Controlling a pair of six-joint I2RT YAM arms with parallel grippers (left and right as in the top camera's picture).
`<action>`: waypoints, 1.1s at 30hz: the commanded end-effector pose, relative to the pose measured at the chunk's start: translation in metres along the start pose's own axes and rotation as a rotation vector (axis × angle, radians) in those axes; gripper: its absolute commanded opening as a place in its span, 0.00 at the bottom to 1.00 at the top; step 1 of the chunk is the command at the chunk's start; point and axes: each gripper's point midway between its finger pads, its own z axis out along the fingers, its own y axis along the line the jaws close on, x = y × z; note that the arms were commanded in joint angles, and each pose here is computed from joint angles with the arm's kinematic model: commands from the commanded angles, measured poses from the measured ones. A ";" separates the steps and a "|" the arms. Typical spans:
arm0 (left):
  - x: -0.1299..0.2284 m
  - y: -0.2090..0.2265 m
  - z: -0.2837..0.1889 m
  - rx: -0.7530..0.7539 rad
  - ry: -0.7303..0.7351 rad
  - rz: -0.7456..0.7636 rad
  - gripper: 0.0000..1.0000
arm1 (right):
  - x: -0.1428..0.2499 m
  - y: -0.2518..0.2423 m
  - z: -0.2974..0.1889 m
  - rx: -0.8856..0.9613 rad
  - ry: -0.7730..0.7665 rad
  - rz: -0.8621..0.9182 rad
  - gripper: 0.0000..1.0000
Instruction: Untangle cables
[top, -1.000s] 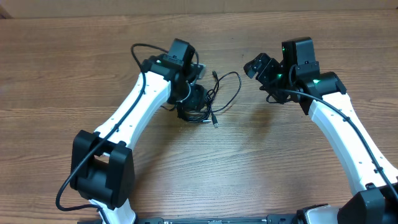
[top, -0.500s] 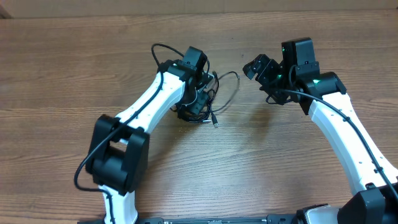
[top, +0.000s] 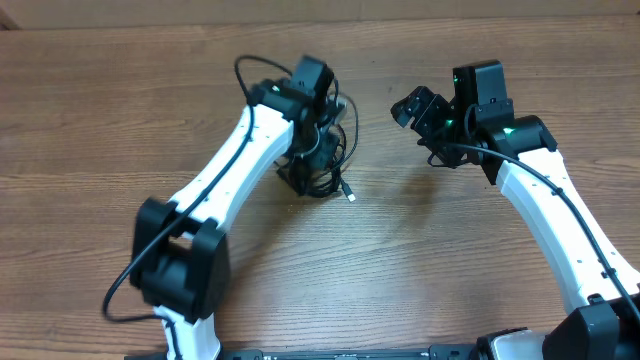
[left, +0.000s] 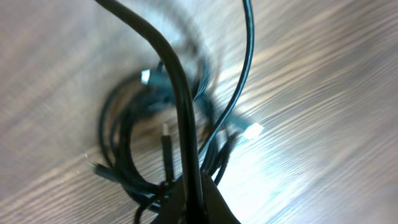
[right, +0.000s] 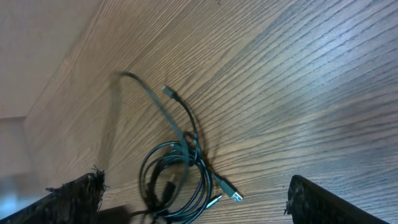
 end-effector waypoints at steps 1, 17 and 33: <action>-0.037 -0.034 -0.093 0.113 -0.244 -0.029 0.04 | 0.002 -0.006 0.005 0.023 0.000 -0.008 0.94; -0.063 -0.046 -0.193 0.205 -0.538 -0.313 0.04 | 0.020 -0.003 0.006 -0.012 0.087 -0.076 0.94; -0.079 -0.063 -0.208 0.420 -0.546 -0.555 0.04 | 0.073 0.045 -0.004 -0.296 0.284 -0.429 0.98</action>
